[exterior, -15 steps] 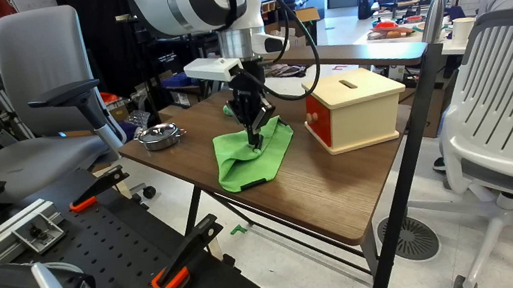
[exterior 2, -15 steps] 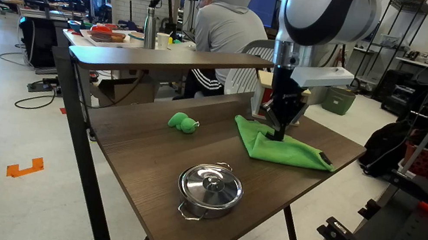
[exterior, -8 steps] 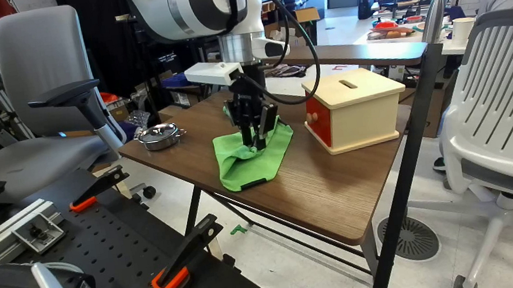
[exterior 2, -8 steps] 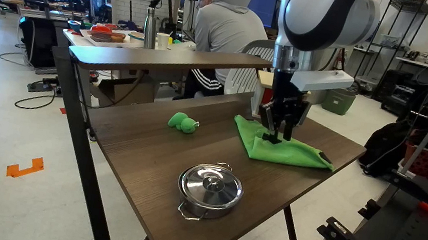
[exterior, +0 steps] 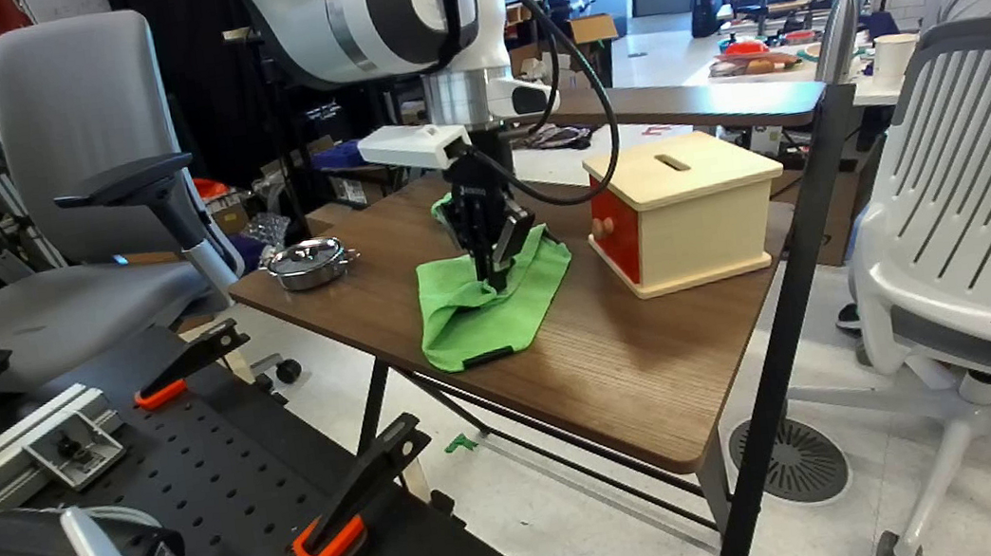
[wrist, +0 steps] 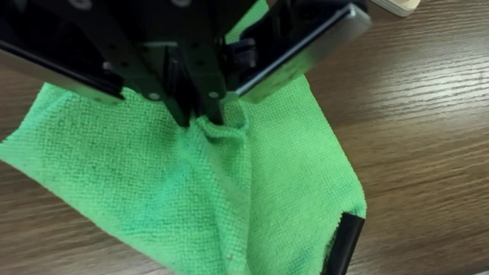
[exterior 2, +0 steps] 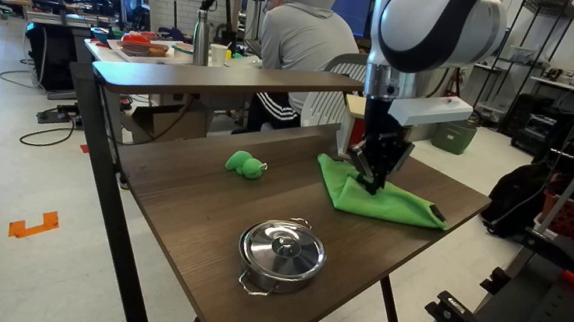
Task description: Unfold the green towel slightly on the table
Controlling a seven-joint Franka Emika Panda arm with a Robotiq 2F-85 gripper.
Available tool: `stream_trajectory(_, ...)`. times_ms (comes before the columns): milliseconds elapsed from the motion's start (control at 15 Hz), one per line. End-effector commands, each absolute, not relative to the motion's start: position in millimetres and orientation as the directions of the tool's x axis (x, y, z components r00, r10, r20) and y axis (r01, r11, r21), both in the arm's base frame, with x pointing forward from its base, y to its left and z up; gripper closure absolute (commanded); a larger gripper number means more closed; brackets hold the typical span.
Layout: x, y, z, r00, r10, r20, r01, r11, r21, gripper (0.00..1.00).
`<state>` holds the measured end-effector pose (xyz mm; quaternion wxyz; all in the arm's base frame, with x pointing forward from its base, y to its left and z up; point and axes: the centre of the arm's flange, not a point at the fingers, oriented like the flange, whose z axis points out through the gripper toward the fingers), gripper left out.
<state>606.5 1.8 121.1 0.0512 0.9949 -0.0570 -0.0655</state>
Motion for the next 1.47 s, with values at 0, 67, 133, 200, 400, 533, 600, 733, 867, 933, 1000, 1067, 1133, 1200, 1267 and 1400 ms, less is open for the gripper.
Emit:
stream_trajectory(0,611.7,3.1,119.4,0.986,-0.116,-0.119,-0.099,-0.986,0.137,1.0)
stream_trajectory(67,610.7,3.1,122.4,0.987,-0.116,-0.114,-0.1,-0.986,0.136,1.0)
stream_trajectory(133,608.0,2.9,131.5,0.988,-0.117,-0.104,-0.103,-0.986,0.129,0.99)
stream_trajectory(200,606.0,2.7,139.7,0.989,-0.118,-0.093,-0.106,-0.986,0.126,0.99)
stream_trajectory(400,598.5,6.3,174.9,0.993,-0.098,-0.062,-0.088,-0.985,0.149,0.99)
stream_trajectory(533,590.0,16.2,191.4,0.998,-0.039,-0.043,-0.031,-0.983,0.179,0.99)
stream_trajectory(600,585.2,22.1,197.1,0.999,-0.003,-0.038,0.004,-0.981,0.194,0.99)
stream_trajectory(733,570.1,38.5,202.0,0.995,0.093,-0.044,0.1,-0.971,0.215,0.99)
stream_trajectory(867,551.3,57.3,200.9,0.978,0.2,-0.064,0.209,-0.95,0.231,0.99)
stream_trajectory(933,541.2,67.9,198.9,0.964,0.253,-0.085,0.266,-0.935,0.234,0.99)
stream_trajectory(1000,532.0,76.9,194.5,0.948,0.3,-0.104,0.317,-0.918,0.239,0.99)
stream_trajectory(1067,523.2,85.4,189.7,0.931,0.343,-0.123,0.363,-0.9,0.243,0.99)
stream_trajectory(1133,514.8,92.8,184.9,0.912,0.385,-0.144,0.41,-0.88,0.24,0.99)
stream_trajectory(1200,505.7,98.3,179.1,0.886,0.432,-0.167,0.461,-0.856,0.233,0.99)
stream_trajectory(1267,497.3,104.3,176.1,0.863,0.468,-0.191,0.503,-0.834,0.226,0.99)
stream_trajectory(1400,481.4,110.5,166.9,0.809,0.541,-0.23,0.583,-0.787,0.202,0.99)
